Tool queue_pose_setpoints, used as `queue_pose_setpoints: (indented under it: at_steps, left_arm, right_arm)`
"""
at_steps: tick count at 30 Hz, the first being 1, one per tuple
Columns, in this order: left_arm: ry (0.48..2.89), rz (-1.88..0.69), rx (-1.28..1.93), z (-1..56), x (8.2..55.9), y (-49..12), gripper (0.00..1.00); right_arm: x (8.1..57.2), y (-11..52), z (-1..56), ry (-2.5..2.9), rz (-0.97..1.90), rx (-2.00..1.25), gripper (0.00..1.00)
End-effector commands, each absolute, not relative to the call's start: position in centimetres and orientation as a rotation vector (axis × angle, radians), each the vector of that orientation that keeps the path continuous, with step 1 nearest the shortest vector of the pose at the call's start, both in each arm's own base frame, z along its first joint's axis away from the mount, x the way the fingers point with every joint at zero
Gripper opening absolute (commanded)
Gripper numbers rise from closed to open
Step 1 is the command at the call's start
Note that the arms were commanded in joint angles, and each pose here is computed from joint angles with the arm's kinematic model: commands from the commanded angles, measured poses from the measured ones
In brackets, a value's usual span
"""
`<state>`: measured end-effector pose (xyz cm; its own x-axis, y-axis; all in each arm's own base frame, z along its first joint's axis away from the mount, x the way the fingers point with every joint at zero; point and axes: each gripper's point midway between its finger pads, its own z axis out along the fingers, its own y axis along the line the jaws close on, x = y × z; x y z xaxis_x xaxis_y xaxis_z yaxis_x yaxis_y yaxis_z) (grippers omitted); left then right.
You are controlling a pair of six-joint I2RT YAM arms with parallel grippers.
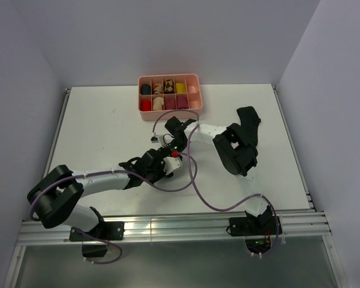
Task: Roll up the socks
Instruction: Roll the sock at the center of the board.
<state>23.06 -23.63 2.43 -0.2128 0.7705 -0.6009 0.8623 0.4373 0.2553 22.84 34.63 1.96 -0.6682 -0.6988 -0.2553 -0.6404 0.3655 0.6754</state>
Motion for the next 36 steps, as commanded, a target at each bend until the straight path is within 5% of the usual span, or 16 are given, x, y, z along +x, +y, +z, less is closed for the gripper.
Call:
queue_pose_setpoints:
  at_steps: [1,14,21,30,36]
  left_arm:
    - [2.101,-0.286,1.321,2.4,22.4,-24.6,0.01]
    - [2.241,-0.719,1.138,5.3,24.5,-24.8,0.01]
    - [2.338,-0.921,1.08,5.4,25.0,-25.2,0.01]
    - [2.534,-1.084,1.058,3.3,25.1,-24.6,0.01]
    - [2.603,-1.171,1.033,2.6,25.5,-24.7,0.01]
  right_arm:
    - [25.0,33.9,2.2,-2.676,-1.167,1.296,0.37]
    - [33.2,28.8,11.8,-3.428,-1.264,1.05,0.55]
    - [32.6,25.7,13.4,-3.651,-1.215,1.146,0.58]
    - [29.4,26.7,15.8,-3.655,-1.158,1.661,0.61]
    - [27.8,29.5,12.2,-3.478,-0.821,1.962,0.63]
